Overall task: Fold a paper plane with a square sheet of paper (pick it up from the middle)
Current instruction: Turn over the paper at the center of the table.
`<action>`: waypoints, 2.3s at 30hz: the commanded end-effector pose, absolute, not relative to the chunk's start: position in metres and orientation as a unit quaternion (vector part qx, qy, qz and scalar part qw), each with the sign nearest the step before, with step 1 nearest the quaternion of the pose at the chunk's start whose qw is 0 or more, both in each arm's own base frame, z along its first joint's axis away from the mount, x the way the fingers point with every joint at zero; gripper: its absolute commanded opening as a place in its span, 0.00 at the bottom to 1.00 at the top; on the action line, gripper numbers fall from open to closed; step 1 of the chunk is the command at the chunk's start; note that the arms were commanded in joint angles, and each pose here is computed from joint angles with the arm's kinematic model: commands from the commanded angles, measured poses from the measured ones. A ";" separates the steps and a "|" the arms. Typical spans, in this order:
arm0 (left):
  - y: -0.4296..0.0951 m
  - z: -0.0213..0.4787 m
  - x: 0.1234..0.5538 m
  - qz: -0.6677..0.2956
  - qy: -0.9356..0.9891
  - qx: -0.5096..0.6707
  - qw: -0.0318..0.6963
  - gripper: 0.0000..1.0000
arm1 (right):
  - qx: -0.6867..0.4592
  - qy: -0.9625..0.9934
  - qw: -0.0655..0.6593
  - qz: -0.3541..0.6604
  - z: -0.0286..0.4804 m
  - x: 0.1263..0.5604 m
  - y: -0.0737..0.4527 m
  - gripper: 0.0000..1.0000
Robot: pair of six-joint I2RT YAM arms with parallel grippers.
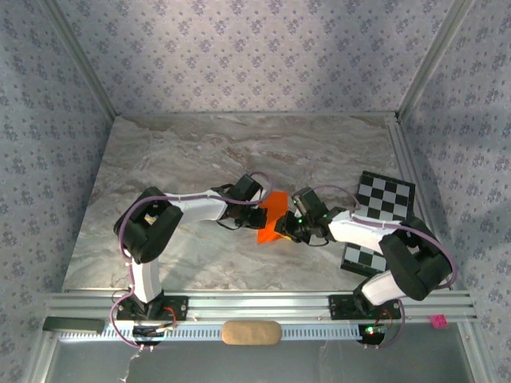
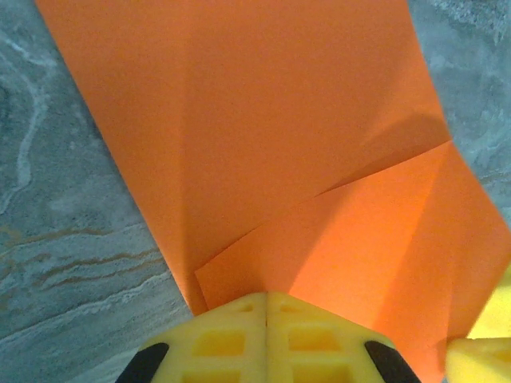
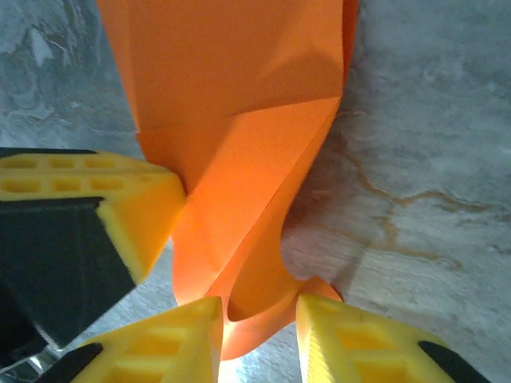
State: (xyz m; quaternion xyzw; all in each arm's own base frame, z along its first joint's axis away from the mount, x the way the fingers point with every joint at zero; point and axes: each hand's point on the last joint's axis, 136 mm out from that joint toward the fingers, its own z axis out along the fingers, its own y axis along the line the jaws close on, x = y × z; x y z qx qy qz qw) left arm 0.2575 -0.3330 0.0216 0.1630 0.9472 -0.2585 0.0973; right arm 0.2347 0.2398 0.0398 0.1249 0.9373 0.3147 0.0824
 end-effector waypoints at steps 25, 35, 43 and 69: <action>-0.323 0.006 0.249 -0.241 0.955 0.157 0.075 0.00 | 0.012 0.920 0.109 0.376 0.059 0.277 0.251 0.44; -0.321 0.006 0.247 -0.239 0.955 0.157 0.075 0.00 | -0.015 0.916 0.103 0.388 0.050 0.287 0.248 0.45; -0.321 0.005 0.247 -0.238 0.955 0.158 0.074 0.00 | -0.018 0.903 0.108 0.415 0.049 0.294 0.251 0.42; -0.323 0.017 0.250 -0.253 0.950 0.157 0.094 0.00 | 0.035 0.896 0.085 0.434 0.028 0.308 0.240 0.21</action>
